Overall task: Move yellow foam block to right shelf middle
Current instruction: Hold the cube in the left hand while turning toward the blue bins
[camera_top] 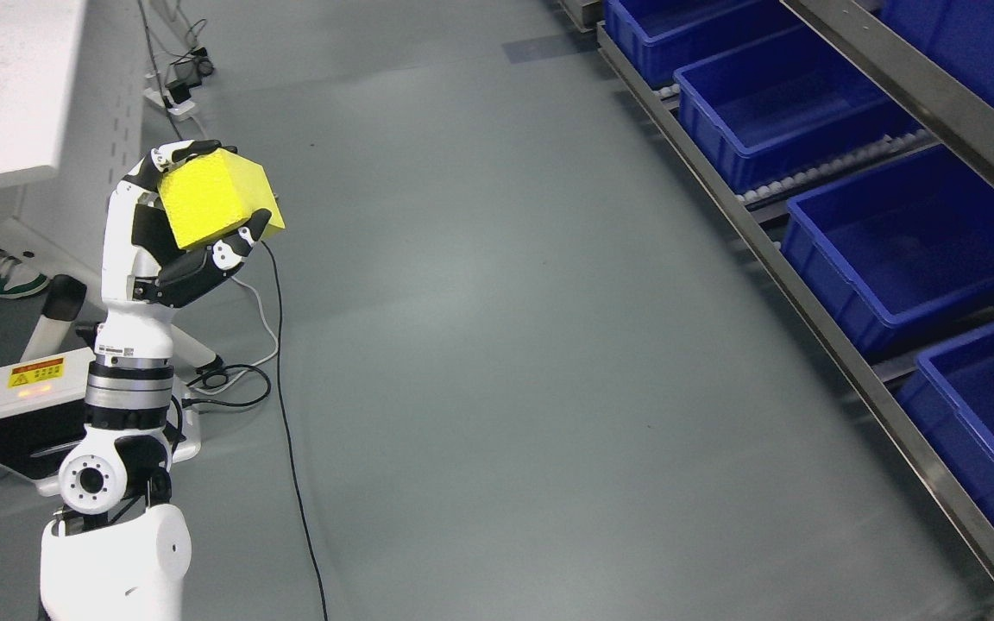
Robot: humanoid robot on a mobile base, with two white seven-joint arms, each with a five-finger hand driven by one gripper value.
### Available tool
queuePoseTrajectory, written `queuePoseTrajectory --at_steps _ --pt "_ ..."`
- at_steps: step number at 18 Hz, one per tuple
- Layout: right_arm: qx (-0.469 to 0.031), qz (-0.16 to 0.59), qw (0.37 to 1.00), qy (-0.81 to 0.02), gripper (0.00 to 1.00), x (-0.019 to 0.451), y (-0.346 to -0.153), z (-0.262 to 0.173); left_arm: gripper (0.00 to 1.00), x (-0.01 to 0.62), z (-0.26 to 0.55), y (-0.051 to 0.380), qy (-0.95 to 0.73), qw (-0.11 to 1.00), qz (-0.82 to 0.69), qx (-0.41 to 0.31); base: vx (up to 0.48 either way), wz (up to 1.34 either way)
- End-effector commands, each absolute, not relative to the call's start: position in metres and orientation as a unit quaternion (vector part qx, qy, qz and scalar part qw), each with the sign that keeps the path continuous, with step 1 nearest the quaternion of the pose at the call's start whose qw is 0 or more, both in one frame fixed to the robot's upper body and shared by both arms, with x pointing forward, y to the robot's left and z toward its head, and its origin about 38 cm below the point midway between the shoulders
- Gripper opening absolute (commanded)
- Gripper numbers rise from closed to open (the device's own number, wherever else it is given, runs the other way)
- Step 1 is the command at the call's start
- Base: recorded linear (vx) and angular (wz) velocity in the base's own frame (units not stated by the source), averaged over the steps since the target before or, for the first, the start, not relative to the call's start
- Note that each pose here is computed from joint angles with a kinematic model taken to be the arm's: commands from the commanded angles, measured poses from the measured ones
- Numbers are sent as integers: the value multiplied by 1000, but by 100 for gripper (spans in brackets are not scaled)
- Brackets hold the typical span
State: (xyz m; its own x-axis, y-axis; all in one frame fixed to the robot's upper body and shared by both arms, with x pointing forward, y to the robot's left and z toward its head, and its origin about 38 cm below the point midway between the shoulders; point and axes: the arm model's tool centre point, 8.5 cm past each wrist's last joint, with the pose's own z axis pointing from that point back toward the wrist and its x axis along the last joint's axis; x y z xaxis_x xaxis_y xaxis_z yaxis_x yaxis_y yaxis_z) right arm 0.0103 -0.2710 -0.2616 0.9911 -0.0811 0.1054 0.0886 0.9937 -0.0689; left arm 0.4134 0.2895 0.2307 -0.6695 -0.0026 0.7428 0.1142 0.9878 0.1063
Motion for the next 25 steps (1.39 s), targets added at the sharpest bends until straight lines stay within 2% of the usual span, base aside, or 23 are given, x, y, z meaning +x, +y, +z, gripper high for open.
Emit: queuePoseTrajectory --at_steps 1,12,13,16,19,25 --pt "-46 -42 996 -61 100 18 -283 -260 2 413 232 298 -910 406 -75 -21 186 489" --pt "-46 -42 996 -61 100 18 -283 -260 4 413 230 298 -909 410 -73 -21 253 92" --pt "-46 -42 996 -61 100 18 -283 -260 6 414 230 299 -909 411 -73 -21 310 -158" --pt "-46 -42 996 -62 100 18 -283 -260 23 417 227 298 -899 431 -71 -27 329 -220" --pt "-46 -42 996 -62 100 18 -283 -260 28 418 227 297 -898 433 -71 -29 344 -222" --pt "-46 -42 996 -61 100 18 -283 -260 29 419 228 295 -898 433 -73 -31 430 -95"
